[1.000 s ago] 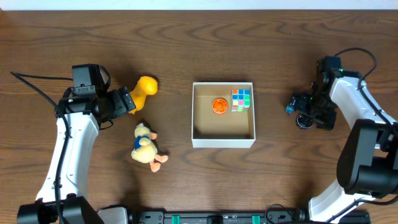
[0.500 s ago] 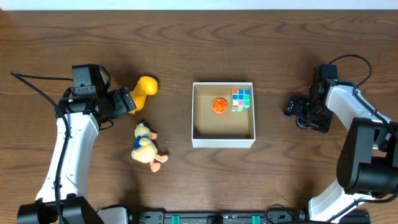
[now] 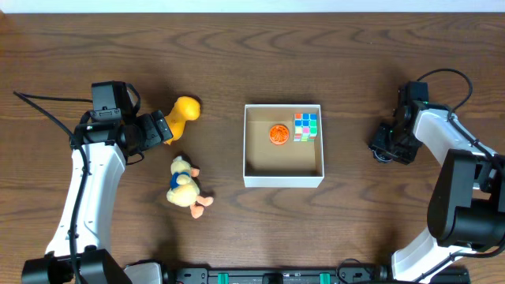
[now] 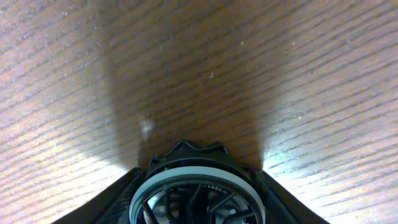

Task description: Pack container

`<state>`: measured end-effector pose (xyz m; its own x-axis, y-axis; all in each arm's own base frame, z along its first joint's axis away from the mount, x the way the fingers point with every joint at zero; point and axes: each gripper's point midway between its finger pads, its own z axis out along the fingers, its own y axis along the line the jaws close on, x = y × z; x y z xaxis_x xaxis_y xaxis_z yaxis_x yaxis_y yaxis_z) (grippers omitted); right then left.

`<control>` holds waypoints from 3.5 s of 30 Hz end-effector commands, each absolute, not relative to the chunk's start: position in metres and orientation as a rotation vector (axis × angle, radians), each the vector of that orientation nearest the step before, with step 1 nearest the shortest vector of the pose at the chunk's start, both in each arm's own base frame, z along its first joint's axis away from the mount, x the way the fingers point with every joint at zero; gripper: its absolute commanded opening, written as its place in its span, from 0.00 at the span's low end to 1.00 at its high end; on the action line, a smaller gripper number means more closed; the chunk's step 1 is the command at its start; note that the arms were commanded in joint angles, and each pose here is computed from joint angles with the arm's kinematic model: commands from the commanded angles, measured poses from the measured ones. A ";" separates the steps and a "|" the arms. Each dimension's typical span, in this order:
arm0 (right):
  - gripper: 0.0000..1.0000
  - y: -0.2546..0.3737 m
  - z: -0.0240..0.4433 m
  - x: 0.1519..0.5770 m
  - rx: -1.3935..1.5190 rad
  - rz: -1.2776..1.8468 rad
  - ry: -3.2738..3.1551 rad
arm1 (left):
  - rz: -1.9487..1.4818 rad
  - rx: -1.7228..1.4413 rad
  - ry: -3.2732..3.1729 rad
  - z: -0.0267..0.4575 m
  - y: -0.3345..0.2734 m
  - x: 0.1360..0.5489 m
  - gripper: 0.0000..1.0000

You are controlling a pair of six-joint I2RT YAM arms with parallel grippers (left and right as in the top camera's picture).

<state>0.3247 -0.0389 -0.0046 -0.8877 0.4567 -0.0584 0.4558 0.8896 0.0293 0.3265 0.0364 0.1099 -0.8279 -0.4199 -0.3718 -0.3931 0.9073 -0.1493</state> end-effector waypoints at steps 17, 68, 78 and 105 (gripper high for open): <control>0.28 0.005 0.127 0.371 0.267 0.024 2.797 | -0.107 -0.593 2.630 0.123 0.037 0.331 0.98; 0.51 0.176 0.037 0.316 -0.439 0.008 3.057 | -0.107 -0.593 2.630 0.123 0.036 0.331 0.98; 0.61 0.178 0.038 0.318 -0.457 0.013 3.044 | -0.167 -0.564 2.636 0.124 0.028 0.332 0.98; 0.27 0.259 0.108 0.325 -0.934 0.259 2.799 | -0.285 0.056 2.974 0.093 -0.093 0.269 0.81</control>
